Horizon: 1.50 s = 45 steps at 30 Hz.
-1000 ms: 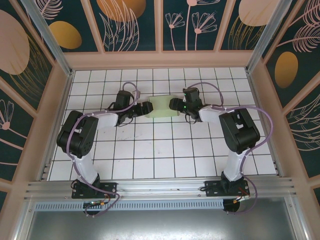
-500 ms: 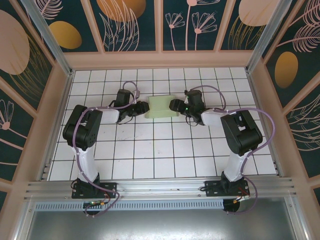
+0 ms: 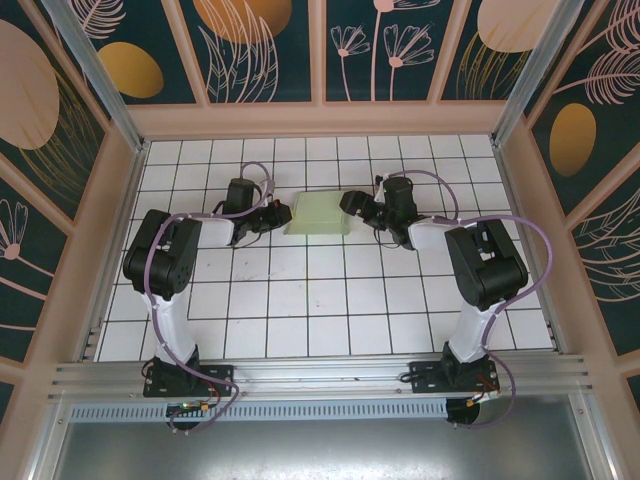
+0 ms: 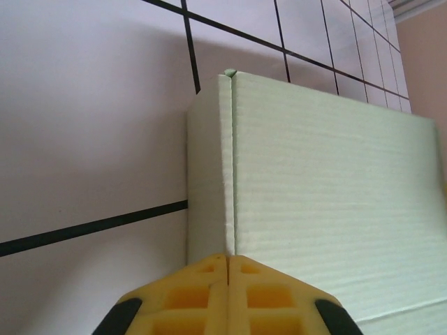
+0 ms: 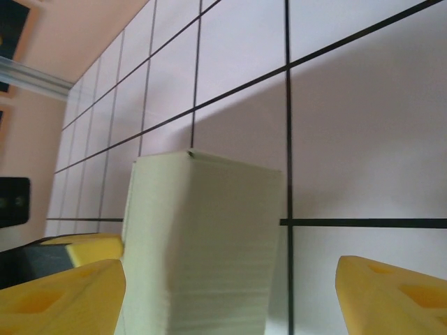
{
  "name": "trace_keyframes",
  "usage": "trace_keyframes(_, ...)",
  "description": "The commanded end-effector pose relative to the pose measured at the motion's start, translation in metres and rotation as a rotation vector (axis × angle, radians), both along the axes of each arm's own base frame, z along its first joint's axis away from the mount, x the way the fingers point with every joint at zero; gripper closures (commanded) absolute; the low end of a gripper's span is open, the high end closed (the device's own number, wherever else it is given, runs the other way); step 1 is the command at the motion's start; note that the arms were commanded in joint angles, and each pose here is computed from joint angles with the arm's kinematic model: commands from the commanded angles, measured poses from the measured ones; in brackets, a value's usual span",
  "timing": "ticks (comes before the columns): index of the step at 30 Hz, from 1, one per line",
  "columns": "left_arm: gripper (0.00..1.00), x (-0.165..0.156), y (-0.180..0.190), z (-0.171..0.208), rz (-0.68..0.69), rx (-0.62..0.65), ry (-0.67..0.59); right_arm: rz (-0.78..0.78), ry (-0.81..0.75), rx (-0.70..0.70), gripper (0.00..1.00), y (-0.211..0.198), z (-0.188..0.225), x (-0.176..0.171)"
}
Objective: Fold the paper box
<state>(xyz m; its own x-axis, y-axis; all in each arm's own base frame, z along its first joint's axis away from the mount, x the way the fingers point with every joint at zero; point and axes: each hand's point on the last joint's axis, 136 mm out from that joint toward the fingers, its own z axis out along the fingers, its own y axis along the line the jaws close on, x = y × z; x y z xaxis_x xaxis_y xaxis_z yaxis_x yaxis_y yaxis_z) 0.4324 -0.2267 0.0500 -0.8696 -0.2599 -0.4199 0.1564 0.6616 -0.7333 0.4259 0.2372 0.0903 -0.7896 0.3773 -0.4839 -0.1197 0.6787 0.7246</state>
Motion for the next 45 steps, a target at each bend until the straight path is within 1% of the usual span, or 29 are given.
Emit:
trace_keyframes(1, 0.97, -0.005, 0.003, -0.008, -0.002, -0.019, 0.030, 0.042, 0.027, 0.067, 0.21, 0.010, -0.002, -0.003)
trace_keyframes(5, 0.96, -0.006, 0.003, -0.009, -0.007, -0.020, 0.032, 0.060, 0.041, 0.091, 0.21, 0.015, -0.003, -0.004)
trace_keyframes(7, 0.95, -0.006, 0.003, -0.008, -0.012, -0.019, 0.029, 0.076, 0.047, 0.107, 0.23, 0.018, -0.002, -0.004)
trace_keyframes(10, 0.93, -0.007, 0.003, -0.008, -0.016, -0.015, 0.028, 0.105, 0.053, 0.154, 0.29, 0.025, 0.003, -0.006)
trace_keyframes(13, 0.93, -0.008, 0.003, -0.010, -0.020, -0.011, 0.031, 0.132, 0.037, 0.219, 0.40, 0.031, 0.012, -0.007)
trace_keyframes(16, 0.92, -0.010, 0.001, -0.013, -0.028, -0.022, 0.042, 0.170, 0.012, 0.262, 0.45, 0.037, 0.020, -0.009)
trace_keyframes(19, 0.90, -0.009, 0.000, -0.010, -0.030, -0.032, 0.036, 0.168, 0.007, 0.262, 0.50, 0.037, 0.021, -0.006)
trace_keyframes(22, 0.81, -0.004, 0.001, 0.000, -0.022, -0.026, -0.005, 0.160, 0.001, 0.263, 0.56, 0.034, 0.024, -0.006)
trace_keyframes(23, 0.76, -0.002, 0.001, 0.006, -0.021, -0.025, -0.027, 0.155, -0.002, 0.262, 0.58, 0.032, 0.025, -0.006)
trace_keyframes(26, 0.59, -0.004, 0.005, 0.015, -0.021, -0.001, -0.083, 0.140, -0.011, 0.264, 0.65, 0.026, 0.031, -0.006)
trace_keyframes(28, 0.52, -0.001, 0.010, 0.031, 0.004, 0.028, -0.161, 0.133, -0.024, 0.267, 0.66, 0.022, 0.038, -0.006)
trace_keyframes(29, 0.41, 0.001, 0.016, 0.040, 0.033, 0.052, -0.205, 0.129, -0.030, 0.267, 0.66, 0.019, 0.041, -0.007)
trace_keyframes(30, 0.22, 0.001, 0.018, 0.052, 0.046, 0.074, -0.262, 0.121, -0.035, 0.265, 0.66, 0.016, 0.044, -0.007)
trace_keyframes(31, 0.11, 0.000, 0.019, 0.061, 0.047, 0.097, -0.318, 0.117, -0.043, 0.266, 0.66, 0.014, 0.048, -0.007)
trace_keyframes(33, 0.02, -0.005, 0.018, 0.096, 0.054, 0.135, -0.474, 0.108, -0.057, 0.267, 0.66, 0.008, 0.055, -0.008)
trace_keyframes(34, 0.01, -0.008, 0.017, 0.108, 0.061, 0.157, -0.545, 0.102, -0.062, 0.268, 0.65, 0.005, 0.059, -0.008)
trace_keyframes(36, 0.01, -0.022, 0.009, 0.136, 0.042, 0.261, -0.740, 0.094, -0.079, 0.272, 0.66, -0.001, 0.068, -0.009)
trace_keyframes(38, 0.02, -0.035, 0.001, 0.156, 0.021, 0.353, -0.897, 0.084, -0.093, 0.279, 0.65, -0.007, 0.076, -0.009)
trace_keyframes(39, 0.01, -0.040, -0.001, 0.162, 0.021, 0.377, -0.947, 0.080, -0.102, 0.282, 0.66, -0.010, 0.082, -0.010)
trace_keyframes(43, 0.02, -0.046, -0.009, 0.193, 0.033, 0.442, -1.087, 0.060, -0.137, 0.290, 0.66, -0.019, 0.104, -0.013)
trace_keyframes(45, 0.01, -0.056, -0.018, 0.206, 0.013, 0.494, -1.210, 0.055, -0.155, 0.295, 0.66, -0.023, 0.116, -0.015)
